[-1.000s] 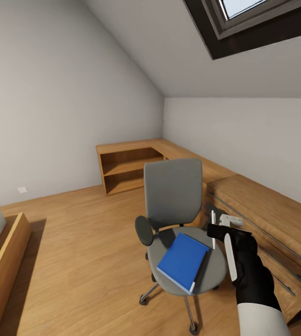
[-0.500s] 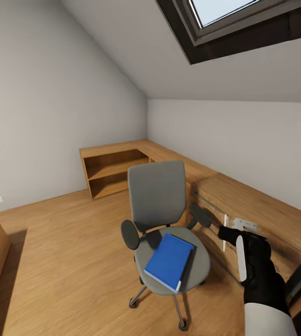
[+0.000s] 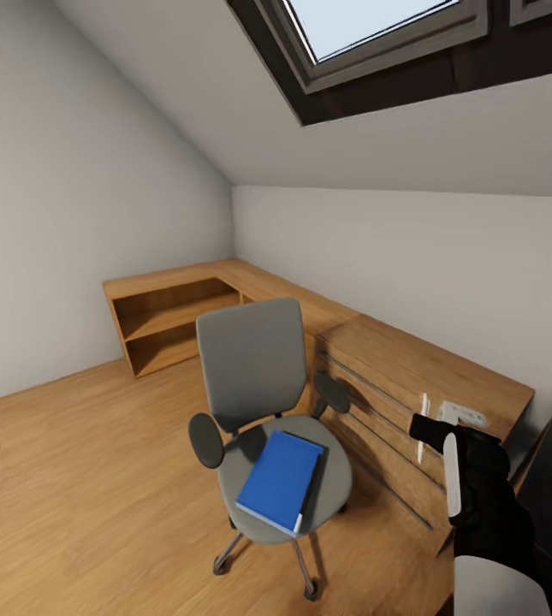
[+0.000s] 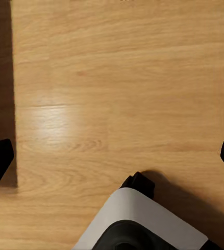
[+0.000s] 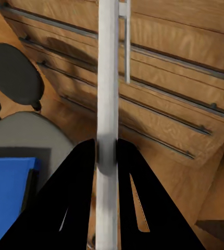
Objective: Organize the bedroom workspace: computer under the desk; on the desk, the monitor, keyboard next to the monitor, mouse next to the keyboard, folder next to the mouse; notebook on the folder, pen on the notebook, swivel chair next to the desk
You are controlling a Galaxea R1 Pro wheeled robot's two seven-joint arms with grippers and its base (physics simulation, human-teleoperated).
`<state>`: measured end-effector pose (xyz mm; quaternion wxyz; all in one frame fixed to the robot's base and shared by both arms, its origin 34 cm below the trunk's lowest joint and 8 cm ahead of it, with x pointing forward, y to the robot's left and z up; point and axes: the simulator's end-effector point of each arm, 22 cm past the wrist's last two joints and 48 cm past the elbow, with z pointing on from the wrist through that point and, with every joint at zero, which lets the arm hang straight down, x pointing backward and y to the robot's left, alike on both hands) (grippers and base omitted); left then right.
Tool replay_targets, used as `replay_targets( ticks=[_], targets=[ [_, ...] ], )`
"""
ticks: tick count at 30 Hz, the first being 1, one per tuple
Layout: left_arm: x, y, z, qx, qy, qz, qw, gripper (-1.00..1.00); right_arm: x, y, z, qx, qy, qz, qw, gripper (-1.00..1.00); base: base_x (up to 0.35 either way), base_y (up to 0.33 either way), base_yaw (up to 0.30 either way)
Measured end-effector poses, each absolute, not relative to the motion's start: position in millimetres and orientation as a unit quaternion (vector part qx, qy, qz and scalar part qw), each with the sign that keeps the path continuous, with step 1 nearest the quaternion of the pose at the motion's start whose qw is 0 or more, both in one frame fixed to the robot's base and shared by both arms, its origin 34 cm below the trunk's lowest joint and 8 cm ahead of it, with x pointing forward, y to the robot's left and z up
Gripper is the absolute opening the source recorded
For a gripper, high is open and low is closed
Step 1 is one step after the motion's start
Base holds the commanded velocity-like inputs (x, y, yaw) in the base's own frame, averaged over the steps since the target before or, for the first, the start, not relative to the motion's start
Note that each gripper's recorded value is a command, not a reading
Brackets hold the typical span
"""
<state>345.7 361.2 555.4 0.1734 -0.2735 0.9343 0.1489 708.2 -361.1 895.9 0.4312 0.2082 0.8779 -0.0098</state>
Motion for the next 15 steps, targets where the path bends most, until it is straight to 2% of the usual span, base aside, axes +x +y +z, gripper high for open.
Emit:
replay_targets(
  ticks=[15],
  targets=[
    [344.4, 347.5, 555.6, -0.243, 0.935, 0.154, 0.206, 1.0, 705.5, -367.5, 898.1, 0.215, 0.878, -0.014, 0.428, -1.0, 0.0, -0.009, -0.269]
  ],
)
